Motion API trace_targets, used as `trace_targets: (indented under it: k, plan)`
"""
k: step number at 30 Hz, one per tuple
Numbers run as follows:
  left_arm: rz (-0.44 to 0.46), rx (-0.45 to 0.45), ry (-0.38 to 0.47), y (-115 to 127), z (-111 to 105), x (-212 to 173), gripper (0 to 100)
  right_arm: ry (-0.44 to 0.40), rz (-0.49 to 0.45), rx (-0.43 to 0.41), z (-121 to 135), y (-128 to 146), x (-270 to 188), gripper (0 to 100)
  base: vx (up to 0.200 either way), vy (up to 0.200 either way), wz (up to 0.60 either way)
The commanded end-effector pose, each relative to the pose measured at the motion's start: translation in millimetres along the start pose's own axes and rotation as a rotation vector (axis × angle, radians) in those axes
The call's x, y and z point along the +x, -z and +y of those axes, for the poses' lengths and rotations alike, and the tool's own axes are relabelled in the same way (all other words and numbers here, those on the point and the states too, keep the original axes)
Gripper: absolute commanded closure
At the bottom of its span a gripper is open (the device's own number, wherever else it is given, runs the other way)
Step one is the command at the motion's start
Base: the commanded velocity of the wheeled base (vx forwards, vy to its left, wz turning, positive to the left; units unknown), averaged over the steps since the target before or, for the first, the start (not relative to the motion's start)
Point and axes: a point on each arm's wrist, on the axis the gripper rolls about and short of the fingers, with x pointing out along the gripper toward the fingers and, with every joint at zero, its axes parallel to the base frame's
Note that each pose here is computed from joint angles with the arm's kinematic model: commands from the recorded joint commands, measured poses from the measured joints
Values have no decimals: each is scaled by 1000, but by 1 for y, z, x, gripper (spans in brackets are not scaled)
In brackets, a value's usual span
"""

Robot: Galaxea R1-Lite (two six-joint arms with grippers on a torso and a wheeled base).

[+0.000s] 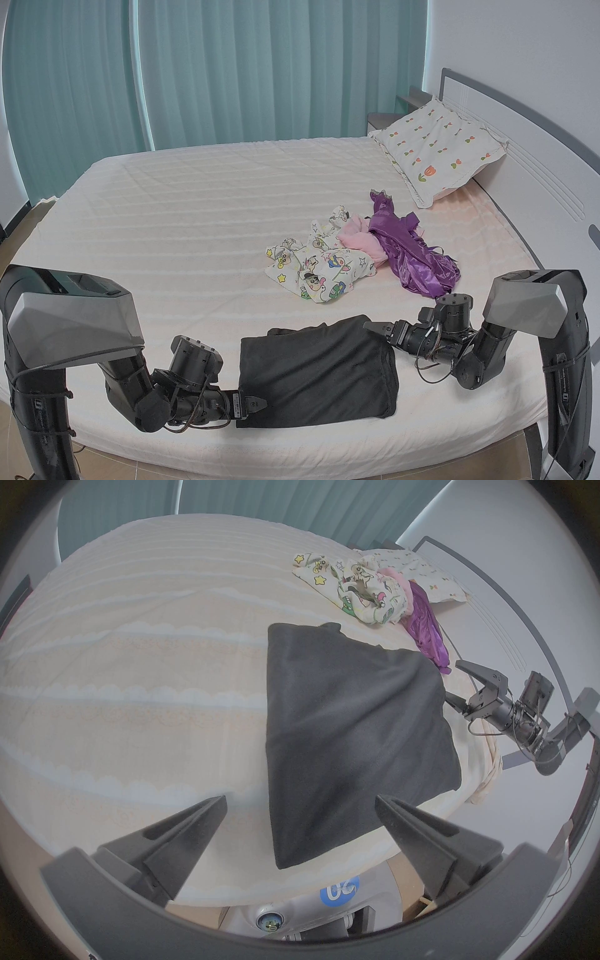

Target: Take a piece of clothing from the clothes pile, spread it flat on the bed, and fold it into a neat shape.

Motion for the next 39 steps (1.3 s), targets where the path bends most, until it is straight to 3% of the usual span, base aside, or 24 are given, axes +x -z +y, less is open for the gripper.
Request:
trace_targets:
  k: [1, 5, 14, 19, 21, 28, 33, 39]
  plan:
    - [-17, -13, 1, -5, 3, -2, 0, -18, 6, -8, 2, 4, 7, 0, 0, 0, 0]
    - [-26, -23, 5, -10, 3, 1, 0, -58, 4, 83, 16, 3, 15, 0, 0, 0, 0]
    - [-42, -32, 9, -14, 3, 3, 0, -97, 16, 139, 17, 0, 19, 0, 0, 0, 0]
    - [-44, -37, 6, -15, 5, 3, 0, -103, -98, 243, 19, -19, 32, 0, 0, 0, 0]
    - [-45, -37, 7, -15, 4, 3, 0, -94, -155, 244, 16, -26, 32, 0, 0, 0, 0]
    - [-53, -47, 2, -18, 8, 3, 0, -51, -213, 261, -3, -42, 20, 0, 0, 0, 0]
    - [-70, -57, 2, -23, 9, 3, 0, -29, -212, 250, -8, -41, 17, 0, 0, 0, 0]
    - [-106, -93, 7, -34, 11, 4, 0, 9, -169, 168, -19, -25, 24, 0, 0, 0, 0]
